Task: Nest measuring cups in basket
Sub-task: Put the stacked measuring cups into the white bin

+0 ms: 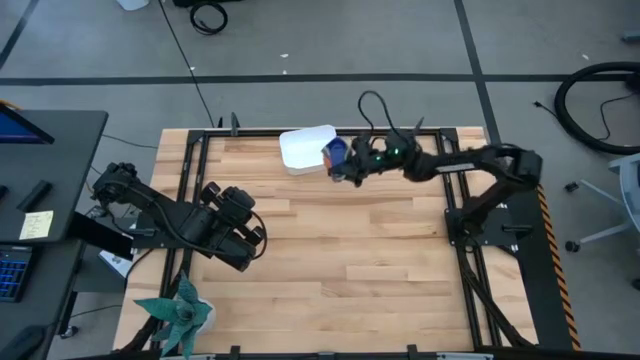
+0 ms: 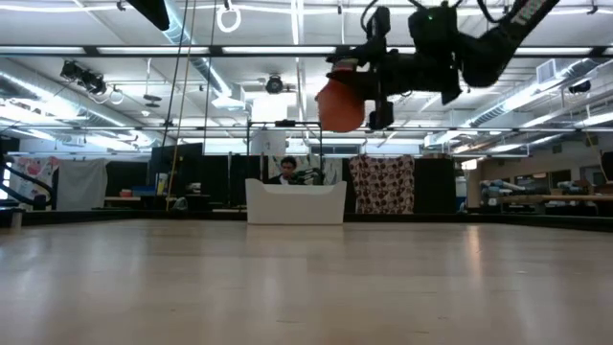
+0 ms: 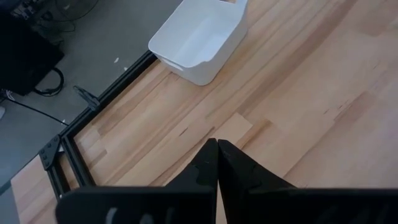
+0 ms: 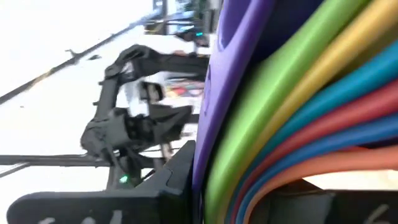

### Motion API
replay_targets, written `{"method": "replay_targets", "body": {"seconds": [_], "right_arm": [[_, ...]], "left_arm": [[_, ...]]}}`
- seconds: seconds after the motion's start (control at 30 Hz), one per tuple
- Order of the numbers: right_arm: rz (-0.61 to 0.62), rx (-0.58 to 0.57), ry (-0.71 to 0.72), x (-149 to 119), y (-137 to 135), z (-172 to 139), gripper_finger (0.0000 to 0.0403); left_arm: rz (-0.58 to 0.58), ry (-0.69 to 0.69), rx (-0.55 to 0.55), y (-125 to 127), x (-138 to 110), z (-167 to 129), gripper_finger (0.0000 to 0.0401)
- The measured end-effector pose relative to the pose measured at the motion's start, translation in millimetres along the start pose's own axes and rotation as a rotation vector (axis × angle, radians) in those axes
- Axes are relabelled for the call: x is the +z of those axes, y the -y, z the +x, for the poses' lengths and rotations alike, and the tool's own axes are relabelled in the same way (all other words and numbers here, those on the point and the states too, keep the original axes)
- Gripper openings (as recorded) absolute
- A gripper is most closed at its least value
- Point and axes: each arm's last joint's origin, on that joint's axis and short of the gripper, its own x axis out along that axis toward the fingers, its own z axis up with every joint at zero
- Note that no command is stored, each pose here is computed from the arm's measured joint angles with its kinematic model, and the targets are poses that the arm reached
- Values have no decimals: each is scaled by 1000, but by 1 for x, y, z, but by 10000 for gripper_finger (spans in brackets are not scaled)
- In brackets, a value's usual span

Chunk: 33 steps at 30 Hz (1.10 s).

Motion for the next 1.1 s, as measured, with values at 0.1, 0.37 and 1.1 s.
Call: {"method": "replay_targets", "body": {"seconds": [0.1,0.37,1.1], "right_arm": [[0,40,8,3,13,12,93],[-4,0,43,27,44,44,93],[58,16,122,80,110,74,93]], "left_arm": [[0,-3,-1,0,0,0,8],[-1,-25,-8,0,-1,0,8],[-64,-40,29,-4,7,10,8]]}}
